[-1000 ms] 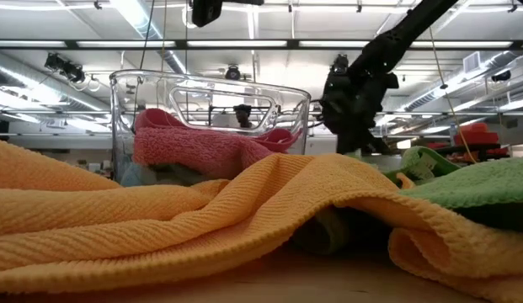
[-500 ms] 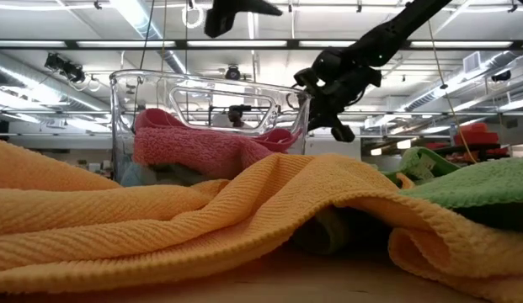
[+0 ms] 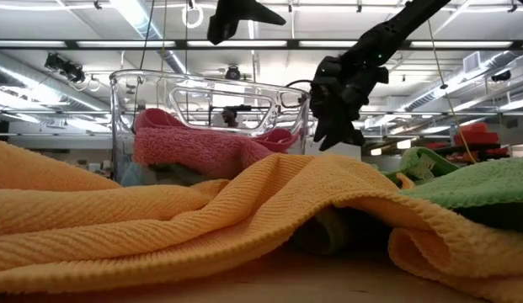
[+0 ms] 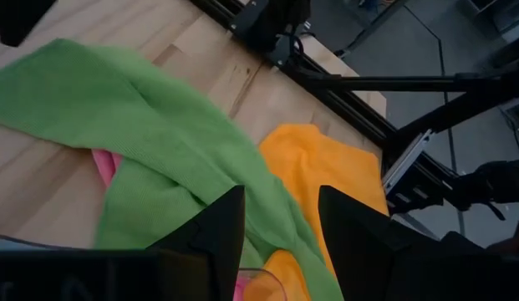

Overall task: Fold microfiber towels
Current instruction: Fold the top green towel

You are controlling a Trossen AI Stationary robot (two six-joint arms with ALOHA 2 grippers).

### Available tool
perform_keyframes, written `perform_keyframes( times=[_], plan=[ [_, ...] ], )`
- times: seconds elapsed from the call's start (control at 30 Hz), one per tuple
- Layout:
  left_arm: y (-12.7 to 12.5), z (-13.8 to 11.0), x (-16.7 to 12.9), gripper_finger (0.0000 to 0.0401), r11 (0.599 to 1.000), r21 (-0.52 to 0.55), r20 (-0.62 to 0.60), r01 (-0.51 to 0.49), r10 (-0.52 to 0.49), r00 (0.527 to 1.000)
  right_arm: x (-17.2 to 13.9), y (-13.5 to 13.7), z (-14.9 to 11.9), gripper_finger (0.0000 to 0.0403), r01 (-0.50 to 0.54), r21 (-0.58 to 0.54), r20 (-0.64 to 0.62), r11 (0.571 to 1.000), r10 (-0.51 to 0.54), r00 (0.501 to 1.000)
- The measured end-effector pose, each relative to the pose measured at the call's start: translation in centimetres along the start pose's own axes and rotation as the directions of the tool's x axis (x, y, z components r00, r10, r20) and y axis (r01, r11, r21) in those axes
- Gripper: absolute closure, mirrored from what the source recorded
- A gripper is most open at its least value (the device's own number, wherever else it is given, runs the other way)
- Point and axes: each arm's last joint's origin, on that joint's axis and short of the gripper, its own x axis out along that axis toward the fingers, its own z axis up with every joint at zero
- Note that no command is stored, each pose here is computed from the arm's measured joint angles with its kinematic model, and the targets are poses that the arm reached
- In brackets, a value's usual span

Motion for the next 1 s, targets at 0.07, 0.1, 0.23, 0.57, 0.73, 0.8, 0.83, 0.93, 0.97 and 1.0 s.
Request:
perform_keyframes(
  times=[0.07, 0.1, 0.23, 0.57, 0.73, 0.8, 0.83, 0.93, 0.97, 1.0],
  plan=[
    [0.0, 0.0, 0.0, 0.0239, 1.0, 0.001, 0.001, 0.0, 0.0, 1.0, 0.3, -0.1, -0.1, 0.0251, 0.005, -0.052, -0.021, 0.999, -0.006, 1.0],
    [0.1, 0.0, 0.0, 0.0239, 1.0, 0.001, 0.002, -0.001, 0.001, 1.0, 0.4, -0.3, -0.3, 0.0247, 0.018, -0.055, -0.035, 0.998, -0.02, 0.999],
    [0.1, 0.1, 0.0, 0.0239, 1.0, 0.0, 0.002, -0.002, 0.002, 1.0, 0.8, -1.0, -0.3, 0.0247, 0.09, -0.058, -0.044, 0.994, -0.093, 0.995],
    [0.1, 0.0, 0.0, 0.0239, 1.0, -0.001, -0.001, -0.003, 0.003, 1.0, 0.6, -1.6, -1.4, 0.0283, 0.106, -0.075, -0.161, 0.992, -0.117, 0.98],
    [0.1, 0.0, 0.0, 0.0239, 1.0, -0.001, -0.005, 0.002, -0.002, 1.0, 0.7, -1.6, -1.4, 0.0285, 0.153, -0.144, -0.15, 0.978, -0.174, 0.973],
    [0.0, 0.0, 0.0, 0.0239, 1.0, -0.001, -0.013, 0.011, -0.011, 1.0, 0.7, -1.6, -1.4, 0.0285, 0.159, -0.17, -0.145, 0.973, -0.185, 0.972],
    [0.0, 0.0, 0.0, 0.0239, 1.0, -0.002, -0.015, 0.015, -0.015, 1.0, 0.7, -1.6, -1.4, 0.0285, 0.157, -0.18, -0.145, 0.971, -0.185, 0.972],
    [0.0, 0.0, 0.0, 0.0239, 1.0, -0.002, -0.017, 0.017, -0.017, 1.0, 0.6, -1.6, -1.4, 0.0284, 0.149, -0.226, -0.15, 0.963, -0.185, 0.971],
    [0.0, 0.0, 0.0, 0.0239, 1.0, -0.002, -0.017, 0.018, -0.018, 1.0, 0.6, -1.6, -1.4, 0.0284, 0.146, -0.241, -0.149, 0.96, -0.185, 0.971],
    [0.0, 0.0, 0.0, 0.0239, 1.0, -0.002, -0.017, 0.017, -0.018, 1.0, 0.6, -1.6, -1.4, 0.0284, 0.144, -0.249, -0.15, 0.958, -0.185, 0.971]
  ],
)
